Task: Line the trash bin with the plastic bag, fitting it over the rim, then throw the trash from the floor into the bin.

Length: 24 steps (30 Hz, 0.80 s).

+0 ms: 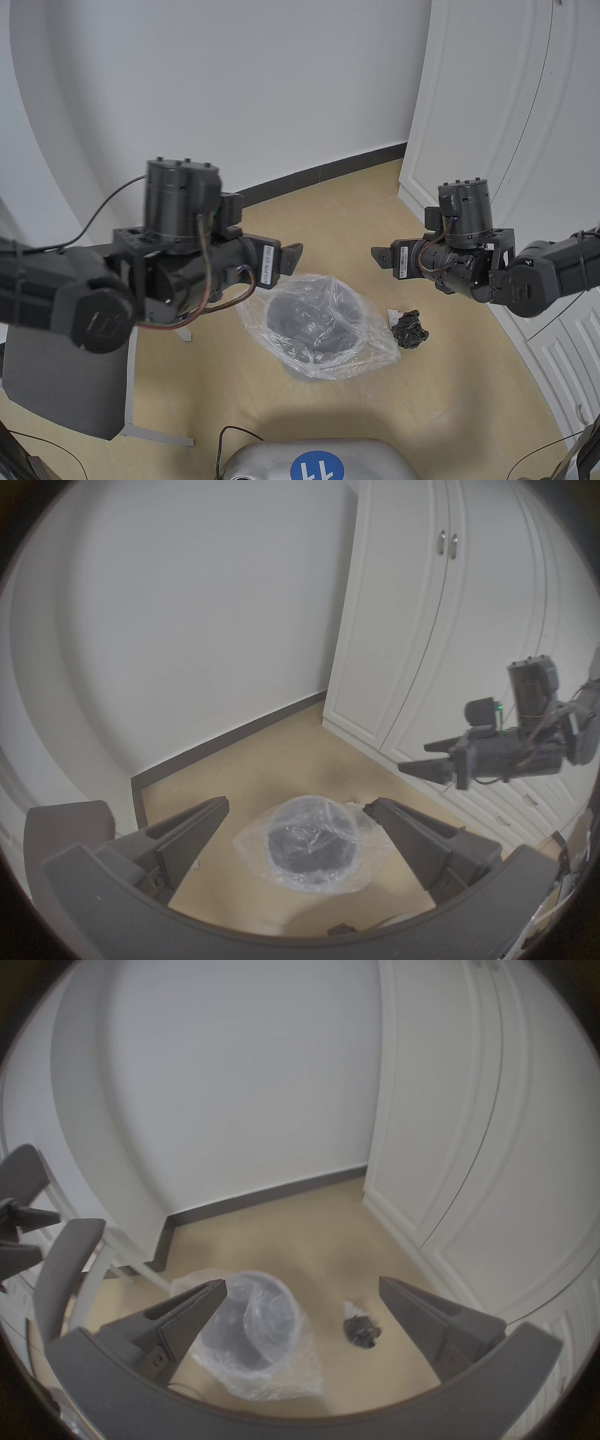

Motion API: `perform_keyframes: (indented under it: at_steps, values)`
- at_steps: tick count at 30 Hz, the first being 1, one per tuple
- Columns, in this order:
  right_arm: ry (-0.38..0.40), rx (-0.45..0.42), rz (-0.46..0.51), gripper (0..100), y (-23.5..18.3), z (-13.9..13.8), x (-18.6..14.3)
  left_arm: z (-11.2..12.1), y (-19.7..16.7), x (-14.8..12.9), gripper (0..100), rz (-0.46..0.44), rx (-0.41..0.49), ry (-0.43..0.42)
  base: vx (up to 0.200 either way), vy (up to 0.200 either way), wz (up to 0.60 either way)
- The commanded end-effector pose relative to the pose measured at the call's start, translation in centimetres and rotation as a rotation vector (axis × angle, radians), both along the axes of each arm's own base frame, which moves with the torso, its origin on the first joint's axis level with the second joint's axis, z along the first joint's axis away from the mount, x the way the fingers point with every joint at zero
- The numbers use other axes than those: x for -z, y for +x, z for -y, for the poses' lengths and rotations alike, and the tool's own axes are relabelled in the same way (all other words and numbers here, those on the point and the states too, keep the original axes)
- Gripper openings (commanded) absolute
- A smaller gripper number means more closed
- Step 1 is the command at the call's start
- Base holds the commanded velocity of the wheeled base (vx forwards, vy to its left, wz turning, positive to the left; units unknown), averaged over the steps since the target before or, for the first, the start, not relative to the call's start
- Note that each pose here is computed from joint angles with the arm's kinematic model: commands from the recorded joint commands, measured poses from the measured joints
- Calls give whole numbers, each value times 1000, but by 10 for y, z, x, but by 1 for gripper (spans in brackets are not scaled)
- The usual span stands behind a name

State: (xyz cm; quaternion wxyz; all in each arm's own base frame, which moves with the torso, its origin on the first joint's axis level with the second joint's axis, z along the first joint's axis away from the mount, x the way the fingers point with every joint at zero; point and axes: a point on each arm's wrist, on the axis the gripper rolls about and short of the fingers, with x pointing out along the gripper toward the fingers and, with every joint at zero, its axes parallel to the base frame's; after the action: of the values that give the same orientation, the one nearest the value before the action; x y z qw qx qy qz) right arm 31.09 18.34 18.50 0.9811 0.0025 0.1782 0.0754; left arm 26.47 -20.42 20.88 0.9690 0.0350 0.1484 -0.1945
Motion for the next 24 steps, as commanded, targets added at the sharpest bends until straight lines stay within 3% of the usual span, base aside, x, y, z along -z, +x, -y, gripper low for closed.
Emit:
perform_keyframes:
  at_steps: [1, 8, 17, 24]
  values:
    - [81, -63, -167, 100, 42, -1, 17, 25, 82, 65, 100, -129, -54, 141, 0, 0, 0]
    - [30, -92, -241, 100, 62, -22, 43, 22, 115, 96, 100, -153, -80, 215, 0, 0, 0]
    - [-203, -210, -310, 100, 68, -44, 94, 13, 155, 117, 100, -143, -130, 229, 0, 0, 0]
    - [-274, -226, -357, 100, 76, -61, 115, -7, 171, 124, 100, -153, -168, 265, 0, 0, 0]
